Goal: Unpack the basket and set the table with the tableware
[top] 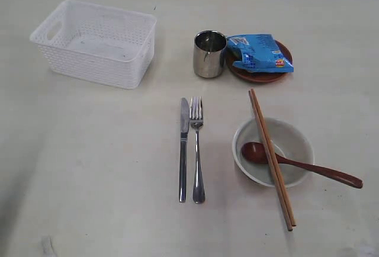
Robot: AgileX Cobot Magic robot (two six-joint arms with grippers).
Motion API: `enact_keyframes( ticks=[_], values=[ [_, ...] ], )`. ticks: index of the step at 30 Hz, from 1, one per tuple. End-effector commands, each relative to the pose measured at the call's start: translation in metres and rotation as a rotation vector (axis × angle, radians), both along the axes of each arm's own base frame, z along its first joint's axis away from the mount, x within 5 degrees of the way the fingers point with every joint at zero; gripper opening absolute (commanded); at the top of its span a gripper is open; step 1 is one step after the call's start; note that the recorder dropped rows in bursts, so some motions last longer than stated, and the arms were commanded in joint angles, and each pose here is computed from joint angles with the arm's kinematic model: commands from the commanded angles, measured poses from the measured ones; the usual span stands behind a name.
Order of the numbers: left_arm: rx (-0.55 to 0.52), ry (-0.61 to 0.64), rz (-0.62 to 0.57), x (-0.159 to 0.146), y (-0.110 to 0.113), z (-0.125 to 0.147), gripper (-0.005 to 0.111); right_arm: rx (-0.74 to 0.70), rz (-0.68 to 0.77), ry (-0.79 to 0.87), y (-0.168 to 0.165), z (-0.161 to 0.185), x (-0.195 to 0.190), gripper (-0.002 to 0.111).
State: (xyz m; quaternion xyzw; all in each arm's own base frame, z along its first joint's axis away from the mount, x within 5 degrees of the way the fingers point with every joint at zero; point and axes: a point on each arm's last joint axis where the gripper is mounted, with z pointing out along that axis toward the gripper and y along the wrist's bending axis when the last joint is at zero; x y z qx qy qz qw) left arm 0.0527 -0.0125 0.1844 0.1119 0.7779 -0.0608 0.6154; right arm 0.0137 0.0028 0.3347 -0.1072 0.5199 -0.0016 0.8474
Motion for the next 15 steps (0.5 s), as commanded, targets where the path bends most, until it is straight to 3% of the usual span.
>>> enact_keyframes(
  ticks=[1, 6, 15],
  values=[
    [0.000, -0.001, -0.006, 0.000, 0.000, 0.000, 0.000, -0.041, -0.030, 0.083, 0.004, -0.044, 0.021, 0.000],
    [0.000, -0.001, -0.006, 0.000, 0.000, 0.000, 0.000, -0.107, -0.053, 0.280, 0.006, -0.112, 0.040, 0.000],
    [0.000, -0.001, -0.006, 0.000, 0.000, 0.000, 0.000, -0.082, -0.141, 0.407, 0.001, -0.126, 0.043, 0.000]
  ],
)
